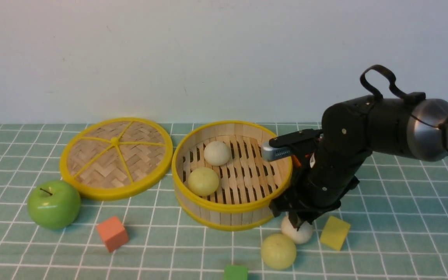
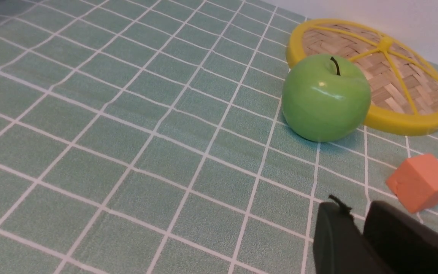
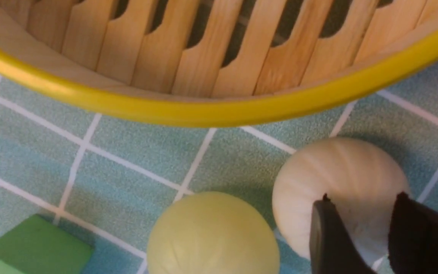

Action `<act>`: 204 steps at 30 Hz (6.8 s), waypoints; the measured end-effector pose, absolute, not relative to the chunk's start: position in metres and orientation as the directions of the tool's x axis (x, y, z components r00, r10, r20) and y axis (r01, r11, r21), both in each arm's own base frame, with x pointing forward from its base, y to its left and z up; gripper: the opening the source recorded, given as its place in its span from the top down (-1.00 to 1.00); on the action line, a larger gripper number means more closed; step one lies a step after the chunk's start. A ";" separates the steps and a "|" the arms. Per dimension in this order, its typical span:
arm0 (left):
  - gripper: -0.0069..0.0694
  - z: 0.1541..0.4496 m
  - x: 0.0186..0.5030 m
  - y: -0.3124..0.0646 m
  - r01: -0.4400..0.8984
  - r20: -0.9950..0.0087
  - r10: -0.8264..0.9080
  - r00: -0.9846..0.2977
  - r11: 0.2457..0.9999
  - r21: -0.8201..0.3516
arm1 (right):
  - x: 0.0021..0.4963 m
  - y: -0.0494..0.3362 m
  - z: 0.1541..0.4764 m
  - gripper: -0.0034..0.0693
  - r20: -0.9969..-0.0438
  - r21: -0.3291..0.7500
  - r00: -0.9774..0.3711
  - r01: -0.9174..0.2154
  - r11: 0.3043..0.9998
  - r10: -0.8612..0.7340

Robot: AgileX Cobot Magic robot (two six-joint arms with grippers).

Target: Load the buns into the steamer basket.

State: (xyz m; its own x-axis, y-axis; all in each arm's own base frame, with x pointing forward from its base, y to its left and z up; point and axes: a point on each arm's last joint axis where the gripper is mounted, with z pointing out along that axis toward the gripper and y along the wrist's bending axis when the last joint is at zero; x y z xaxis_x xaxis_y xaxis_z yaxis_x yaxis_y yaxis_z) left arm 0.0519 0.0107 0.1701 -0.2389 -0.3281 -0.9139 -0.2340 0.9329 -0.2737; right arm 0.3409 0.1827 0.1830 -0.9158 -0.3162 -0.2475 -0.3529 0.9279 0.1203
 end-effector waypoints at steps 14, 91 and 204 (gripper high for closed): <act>0.49 0.170 0.052 0.011 -0.234 -0.914 -0.328 -0.238 0.933 -0.274 | 0.343 0.184 0.174 0.79 -0.231 0.118 -0.920 -0.350 0.929 -0.317; 0.34 0.170 0.052 0.011 -0.234 -0.914 -0.329 -0.238 0.933 -0.274 | 0.305 0.229 0.207 0.21 -0.238 0.129 -0.893 -0.420 0.898 -0.383; 0.20 0.170 0.052 0.011 -0.234 -0.914 -0.329 -0.238 0.933 -0.274 | 0.274 0.173 0.384 0.75 -0.560 0.102 -0.774 -0.417 0.903 -0.295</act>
